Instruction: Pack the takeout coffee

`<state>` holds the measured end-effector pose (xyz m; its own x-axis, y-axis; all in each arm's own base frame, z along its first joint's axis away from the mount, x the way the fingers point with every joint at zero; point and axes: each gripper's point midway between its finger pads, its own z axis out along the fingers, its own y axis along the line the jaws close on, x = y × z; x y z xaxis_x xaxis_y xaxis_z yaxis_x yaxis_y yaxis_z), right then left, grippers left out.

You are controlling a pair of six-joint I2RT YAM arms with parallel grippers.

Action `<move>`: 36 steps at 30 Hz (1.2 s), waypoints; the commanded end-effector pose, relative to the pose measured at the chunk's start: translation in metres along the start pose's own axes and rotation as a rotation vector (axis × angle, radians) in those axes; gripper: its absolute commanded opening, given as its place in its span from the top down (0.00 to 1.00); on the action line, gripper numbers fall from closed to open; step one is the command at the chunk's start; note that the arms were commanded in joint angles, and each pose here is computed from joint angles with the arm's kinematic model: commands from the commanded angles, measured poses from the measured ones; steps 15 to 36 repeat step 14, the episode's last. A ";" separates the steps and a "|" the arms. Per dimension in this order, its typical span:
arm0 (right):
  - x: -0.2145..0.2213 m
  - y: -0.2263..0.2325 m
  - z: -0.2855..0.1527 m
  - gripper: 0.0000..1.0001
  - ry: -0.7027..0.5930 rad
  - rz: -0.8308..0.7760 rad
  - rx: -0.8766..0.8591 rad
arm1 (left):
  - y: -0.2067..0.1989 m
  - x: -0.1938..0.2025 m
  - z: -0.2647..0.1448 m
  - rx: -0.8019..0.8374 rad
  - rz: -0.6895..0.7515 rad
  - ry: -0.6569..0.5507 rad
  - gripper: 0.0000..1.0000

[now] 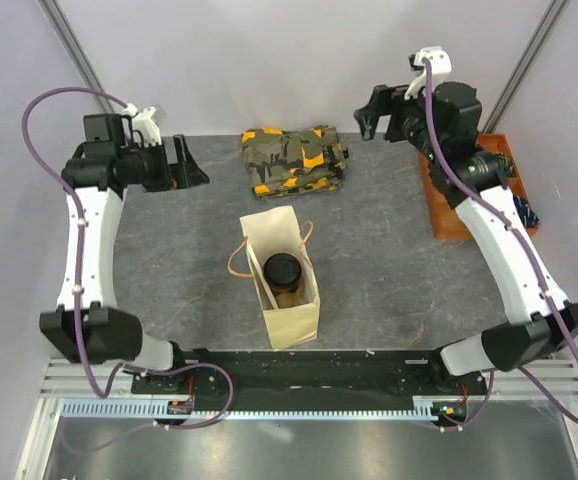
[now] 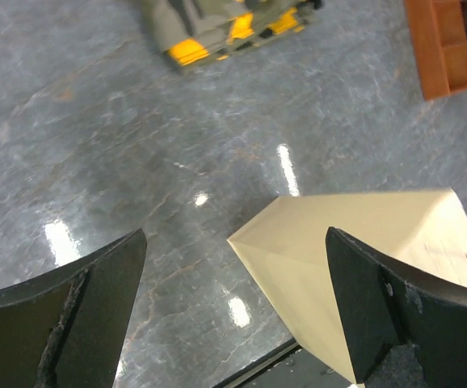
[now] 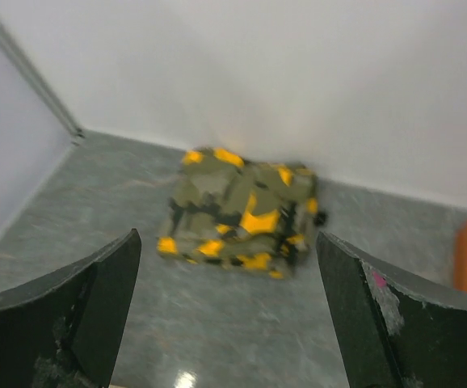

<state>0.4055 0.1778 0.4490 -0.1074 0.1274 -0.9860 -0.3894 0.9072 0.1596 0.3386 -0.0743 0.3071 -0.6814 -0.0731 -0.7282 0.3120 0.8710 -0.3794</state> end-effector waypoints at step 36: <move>0.165 -0.162 -0.024 0.02 0.467 0.077 0.233 | 0.069 0.007 0.029 -0.119 -0.044 0.094 0.00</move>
